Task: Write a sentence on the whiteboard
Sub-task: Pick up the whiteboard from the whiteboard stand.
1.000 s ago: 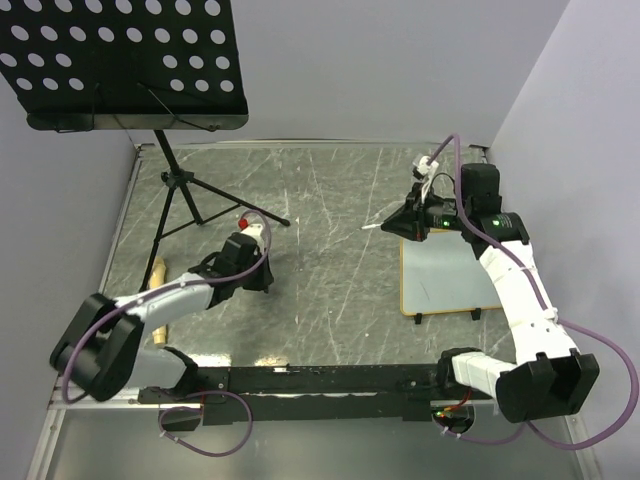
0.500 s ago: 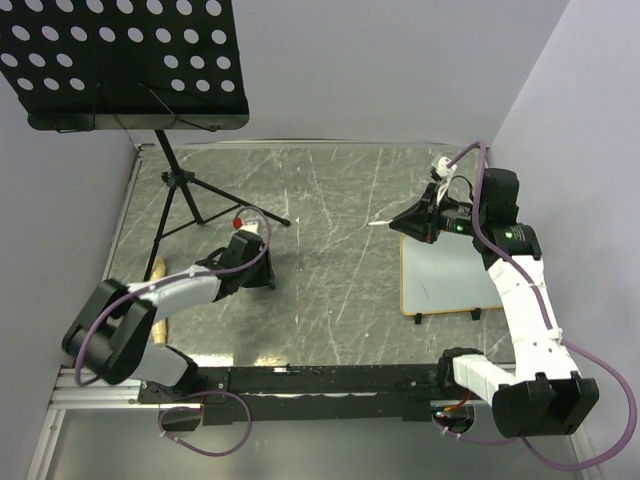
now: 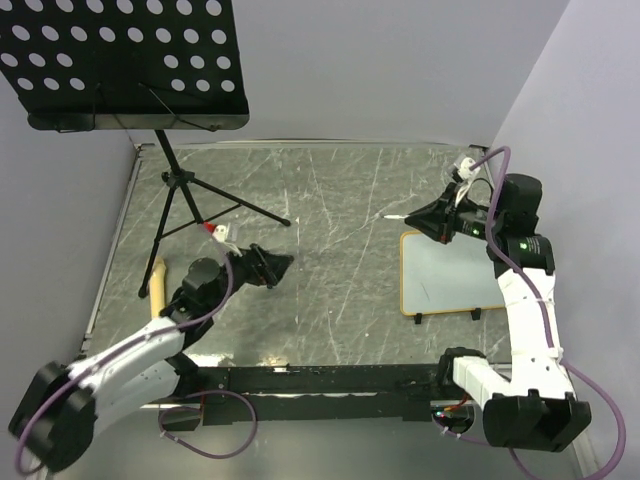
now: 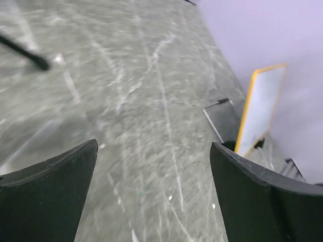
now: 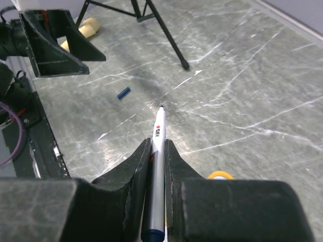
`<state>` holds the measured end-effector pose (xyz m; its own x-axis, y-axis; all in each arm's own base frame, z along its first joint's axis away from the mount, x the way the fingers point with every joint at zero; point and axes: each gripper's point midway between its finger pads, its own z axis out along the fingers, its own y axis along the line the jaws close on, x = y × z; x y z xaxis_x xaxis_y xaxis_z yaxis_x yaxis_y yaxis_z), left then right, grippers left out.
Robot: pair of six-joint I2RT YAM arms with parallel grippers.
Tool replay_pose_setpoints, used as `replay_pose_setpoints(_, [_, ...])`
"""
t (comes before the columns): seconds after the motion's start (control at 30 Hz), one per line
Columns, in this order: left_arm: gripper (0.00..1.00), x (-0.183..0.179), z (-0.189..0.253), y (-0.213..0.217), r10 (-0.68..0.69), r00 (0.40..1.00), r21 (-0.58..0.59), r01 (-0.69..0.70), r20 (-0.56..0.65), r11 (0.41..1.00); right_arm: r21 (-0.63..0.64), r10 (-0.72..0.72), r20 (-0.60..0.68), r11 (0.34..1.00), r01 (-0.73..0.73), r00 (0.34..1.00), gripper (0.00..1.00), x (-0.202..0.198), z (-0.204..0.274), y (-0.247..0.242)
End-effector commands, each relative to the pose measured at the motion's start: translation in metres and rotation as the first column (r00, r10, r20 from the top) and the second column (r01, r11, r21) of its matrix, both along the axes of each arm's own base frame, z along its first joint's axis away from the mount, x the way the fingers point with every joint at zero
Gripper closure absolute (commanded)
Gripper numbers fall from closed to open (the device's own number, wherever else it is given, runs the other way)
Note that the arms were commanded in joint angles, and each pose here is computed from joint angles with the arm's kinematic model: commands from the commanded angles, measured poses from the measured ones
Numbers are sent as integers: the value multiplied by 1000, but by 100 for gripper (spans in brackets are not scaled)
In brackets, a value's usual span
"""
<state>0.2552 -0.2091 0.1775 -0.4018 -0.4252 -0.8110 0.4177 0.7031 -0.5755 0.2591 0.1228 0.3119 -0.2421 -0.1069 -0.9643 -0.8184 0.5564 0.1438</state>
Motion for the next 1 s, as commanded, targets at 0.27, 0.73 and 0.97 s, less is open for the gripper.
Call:
replay_pose_setpoints(0.27, [1, -24, 40, -193, -729, 643, -50, 757, 235, 652, 57, -69, 45, 996, 66, 997, 100, 3, 20, -24])
replay_pose_setpoints(0.73, [17, -6, -9, -317, -795, 581, -97, 814, 173, 573, 80, -77, 22, 994, 75, 997, 100, 8, 18, -32])
replay_pose_setpoints(0.97, [35, -3, -26, -327, -798, 585, -130, 811, 145, 571, 88, -75, 16, 993, 73, 997, 100, 9, 17, -33])
